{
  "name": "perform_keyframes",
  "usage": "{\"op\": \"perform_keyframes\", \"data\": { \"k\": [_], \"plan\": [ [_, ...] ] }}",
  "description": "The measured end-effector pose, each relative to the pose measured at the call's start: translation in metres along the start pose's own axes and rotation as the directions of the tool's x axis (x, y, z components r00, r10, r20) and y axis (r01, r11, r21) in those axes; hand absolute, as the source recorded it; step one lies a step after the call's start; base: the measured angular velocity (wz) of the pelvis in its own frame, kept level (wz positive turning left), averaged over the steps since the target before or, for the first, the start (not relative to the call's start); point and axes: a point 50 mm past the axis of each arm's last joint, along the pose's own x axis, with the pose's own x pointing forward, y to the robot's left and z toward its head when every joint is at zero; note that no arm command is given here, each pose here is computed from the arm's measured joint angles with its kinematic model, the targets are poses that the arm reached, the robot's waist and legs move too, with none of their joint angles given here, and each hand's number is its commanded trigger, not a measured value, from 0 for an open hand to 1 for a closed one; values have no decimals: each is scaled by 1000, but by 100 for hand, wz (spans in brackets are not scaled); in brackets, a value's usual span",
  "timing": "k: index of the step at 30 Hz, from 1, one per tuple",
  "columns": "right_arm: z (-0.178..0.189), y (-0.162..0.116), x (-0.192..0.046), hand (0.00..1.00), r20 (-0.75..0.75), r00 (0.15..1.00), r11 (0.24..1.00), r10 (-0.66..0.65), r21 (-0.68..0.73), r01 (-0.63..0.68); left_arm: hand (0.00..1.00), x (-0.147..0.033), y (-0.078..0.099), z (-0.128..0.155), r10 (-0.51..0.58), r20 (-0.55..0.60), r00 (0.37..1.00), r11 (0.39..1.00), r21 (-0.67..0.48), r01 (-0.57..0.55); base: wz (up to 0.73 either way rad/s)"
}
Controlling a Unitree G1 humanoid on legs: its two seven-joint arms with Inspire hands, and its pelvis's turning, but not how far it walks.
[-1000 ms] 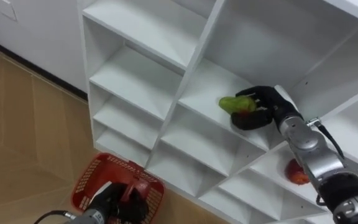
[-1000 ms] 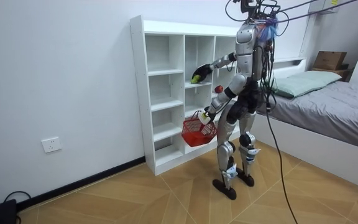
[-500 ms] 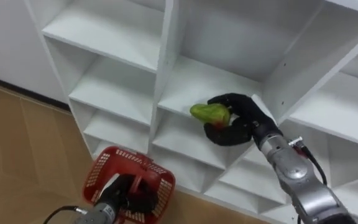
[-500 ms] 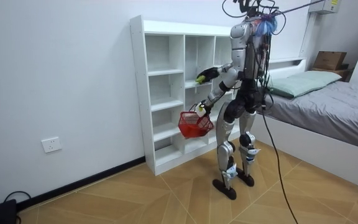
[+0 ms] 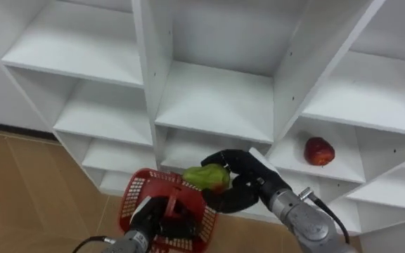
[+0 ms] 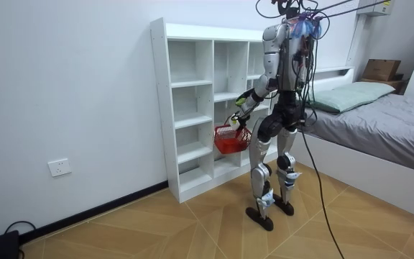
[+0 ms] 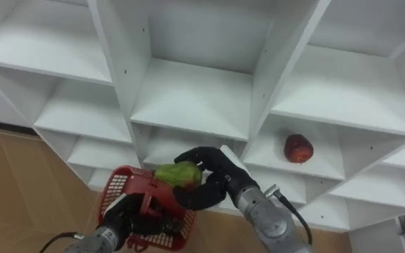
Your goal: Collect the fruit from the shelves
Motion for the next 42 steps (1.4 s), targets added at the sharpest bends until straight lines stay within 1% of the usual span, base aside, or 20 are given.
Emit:
{"op": "perform_keyframes", "data": {
  "k": [3, 7, 10, 14, 21, 35, 42],
  "plan": [
    [-4, 3, -3, 100, -16, 1000, 1000, 6, 0, -6, 100, 0, 0, 0, 4, -1, 1000, 1000, -28, -4, -11],
    [-14, 6, -5, 100, -55, 998, 1000, 12, 5, -12, 100, 0, 0, -1, 25, -2, 1000, 999, -20, -25, -14],
    [-21, 9, -7, 100, -90, 996, 998, 21, -50, -26, 100, 0, 0, 0, 28, 3, 1000, 999, -21, -28, -18],
    [-23, 12, -8, 100, -102, 994, 996, 34, -80, -42, 100, 0, 3, 1, 34, 18, 999, 999, -15, -34, -10],
    [-40, 24, -8, 100, -178, 983, 998, 54, -30, -60, 100, -1, 4, -1, 38, 9, 999, 999, -8, -38, -1],
    [-53, 22, -11, 100, -235, 972, 999, 19, -33, -28, 100, -1, 6, -3, 63, 3, 998, 998, -11, -63, 0],
    [-54, 18, -11, 100, -236, 972, 999, -6, -38, -3, 100, -1, 5, -3, 45, 6, 999, 999, -15, -45, 0]
  ]
}}
